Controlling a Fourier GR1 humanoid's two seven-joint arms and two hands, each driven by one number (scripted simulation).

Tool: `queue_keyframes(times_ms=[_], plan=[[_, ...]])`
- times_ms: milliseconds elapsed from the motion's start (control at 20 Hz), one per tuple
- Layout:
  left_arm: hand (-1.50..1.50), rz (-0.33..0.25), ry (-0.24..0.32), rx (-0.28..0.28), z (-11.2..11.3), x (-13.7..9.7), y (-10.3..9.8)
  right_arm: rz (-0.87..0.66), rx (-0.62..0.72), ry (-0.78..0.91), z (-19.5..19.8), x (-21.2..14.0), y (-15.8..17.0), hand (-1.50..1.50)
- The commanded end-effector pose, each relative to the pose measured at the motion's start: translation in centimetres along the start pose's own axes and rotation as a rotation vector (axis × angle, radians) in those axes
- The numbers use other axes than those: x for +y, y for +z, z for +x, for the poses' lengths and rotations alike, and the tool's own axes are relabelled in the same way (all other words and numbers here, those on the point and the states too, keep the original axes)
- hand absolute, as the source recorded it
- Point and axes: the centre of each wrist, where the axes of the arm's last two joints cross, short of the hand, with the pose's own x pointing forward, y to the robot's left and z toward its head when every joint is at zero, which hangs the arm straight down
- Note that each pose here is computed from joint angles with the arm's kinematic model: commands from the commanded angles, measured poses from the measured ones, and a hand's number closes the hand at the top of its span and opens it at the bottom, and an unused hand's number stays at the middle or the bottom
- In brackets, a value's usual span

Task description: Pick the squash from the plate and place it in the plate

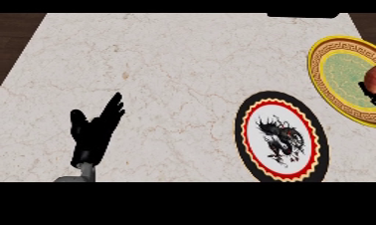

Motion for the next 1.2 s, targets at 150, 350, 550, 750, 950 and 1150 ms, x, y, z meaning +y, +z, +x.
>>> queue_keyframes(times_ms=[150, 350, 550, 750, 950, 1150], plan=[[0.0, -0.006, 0.003, 0.001, -0.5, 0.5, -0.5, -0.025, 0.004, -0.007, -0.1, -0.7, -3.7, 1.5], [0.0, -0.036, -0.002, -0.018, 1.2, -1.8, -0.5, 0.165, 0.201, 0.243, -1.6, -2.2, -1.5, -1.5], [0.0, -0.045, -0.025, -0.037, 1.6, -1.9, -1.4, 0.297, 0.21, 0.223, -1.1, 0.0, -2.6, -1.5], [0.0, -0.04, -0.01, -0.033, 1.3, -0.8, -0.8, 0.319, 0.181, 0.077, -1.5, 0.2, -2.0, -1.5], [0.0, -0.038, -0.009, -0.022, 2.0, 0.3, -1.0, 0.244, 0.102, -0.121, -1.4, 1.3, -2.2, -1.5], [0.0, -0.037, -0.014, -0.027, 0.7, -0.4, -0.3, 0.131, 0.117, -0.249, -1.5, 0.0, -2.3, -1.5]])
